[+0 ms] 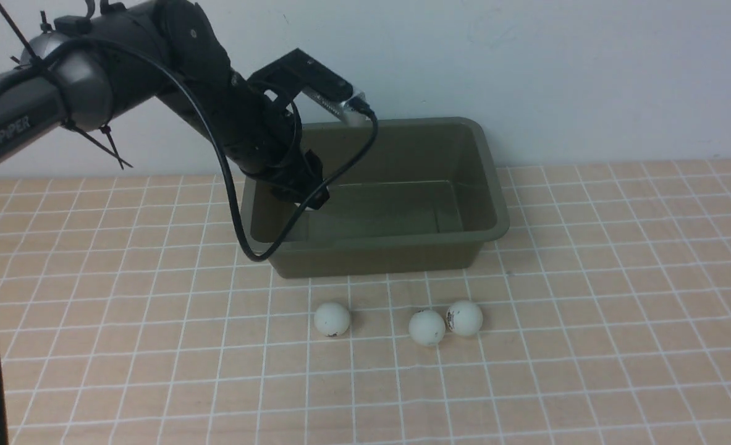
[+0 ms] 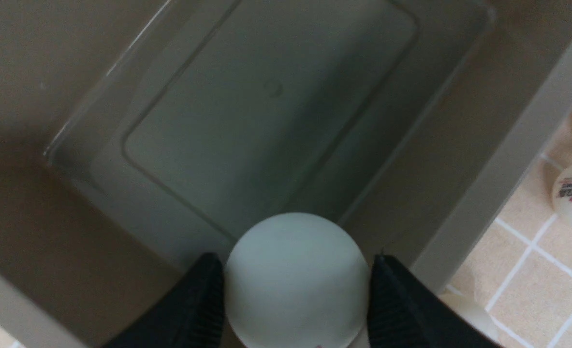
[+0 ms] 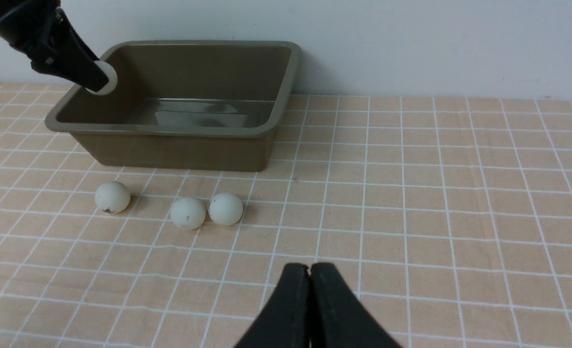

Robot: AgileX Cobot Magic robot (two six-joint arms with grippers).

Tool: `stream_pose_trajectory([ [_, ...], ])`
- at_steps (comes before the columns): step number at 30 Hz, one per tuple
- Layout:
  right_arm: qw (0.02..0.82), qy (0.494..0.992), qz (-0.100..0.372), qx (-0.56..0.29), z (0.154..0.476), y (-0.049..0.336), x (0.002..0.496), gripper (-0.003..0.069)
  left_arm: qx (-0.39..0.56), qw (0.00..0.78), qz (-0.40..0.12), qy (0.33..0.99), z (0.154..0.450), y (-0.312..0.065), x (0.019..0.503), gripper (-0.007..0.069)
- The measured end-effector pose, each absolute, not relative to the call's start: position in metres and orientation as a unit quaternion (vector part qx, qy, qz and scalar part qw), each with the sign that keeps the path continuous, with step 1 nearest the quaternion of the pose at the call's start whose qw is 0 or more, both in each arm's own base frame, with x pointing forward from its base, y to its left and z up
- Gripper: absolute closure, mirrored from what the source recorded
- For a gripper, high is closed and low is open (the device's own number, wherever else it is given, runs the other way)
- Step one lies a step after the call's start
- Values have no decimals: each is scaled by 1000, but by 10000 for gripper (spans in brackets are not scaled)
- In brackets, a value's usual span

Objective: Put the table tennis balls into the box on the light coffee tablecloth.
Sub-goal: 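Drop the ball into the bin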

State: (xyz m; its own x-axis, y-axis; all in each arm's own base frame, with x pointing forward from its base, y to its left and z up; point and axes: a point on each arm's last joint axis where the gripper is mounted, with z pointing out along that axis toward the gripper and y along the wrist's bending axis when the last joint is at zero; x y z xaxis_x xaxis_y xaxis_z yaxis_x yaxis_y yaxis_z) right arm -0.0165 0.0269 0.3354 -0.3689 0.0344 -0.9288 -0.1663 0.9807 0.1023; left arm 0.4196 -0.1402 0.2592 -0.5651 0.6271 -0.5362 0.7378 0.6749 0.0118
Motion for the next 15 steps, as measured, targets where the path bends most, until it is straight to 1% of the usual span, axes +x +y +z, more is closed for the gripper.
stream_pose_trajectory([
  [4,560,822,90,-40,335,27,-17,677,370,255,-113,886,270,-140,420,280],
  [7,560,823,89,-40,335,27,-17,677,334,241,-135,901,296,-141,416,267],
  [8,558,824,90,-41,335,27,-17,677,320,244,-141,904,311,-141,414,272],
  [9,558,824,90,-41,335,27,-17,677,316,243,-143,906,314,-141,413,275],
  [12,555,826,90,-41,334,27,-17,677,294,281,-147,902,347,-141,413,309],
  [14,554,827,91,-42,334,27,-17,677,281,280,-154,905,358,-141,410,336],
  [15,554,827,91,-42,334,27,-17,677,265,267,-162,912,363,-140,406,356],
])
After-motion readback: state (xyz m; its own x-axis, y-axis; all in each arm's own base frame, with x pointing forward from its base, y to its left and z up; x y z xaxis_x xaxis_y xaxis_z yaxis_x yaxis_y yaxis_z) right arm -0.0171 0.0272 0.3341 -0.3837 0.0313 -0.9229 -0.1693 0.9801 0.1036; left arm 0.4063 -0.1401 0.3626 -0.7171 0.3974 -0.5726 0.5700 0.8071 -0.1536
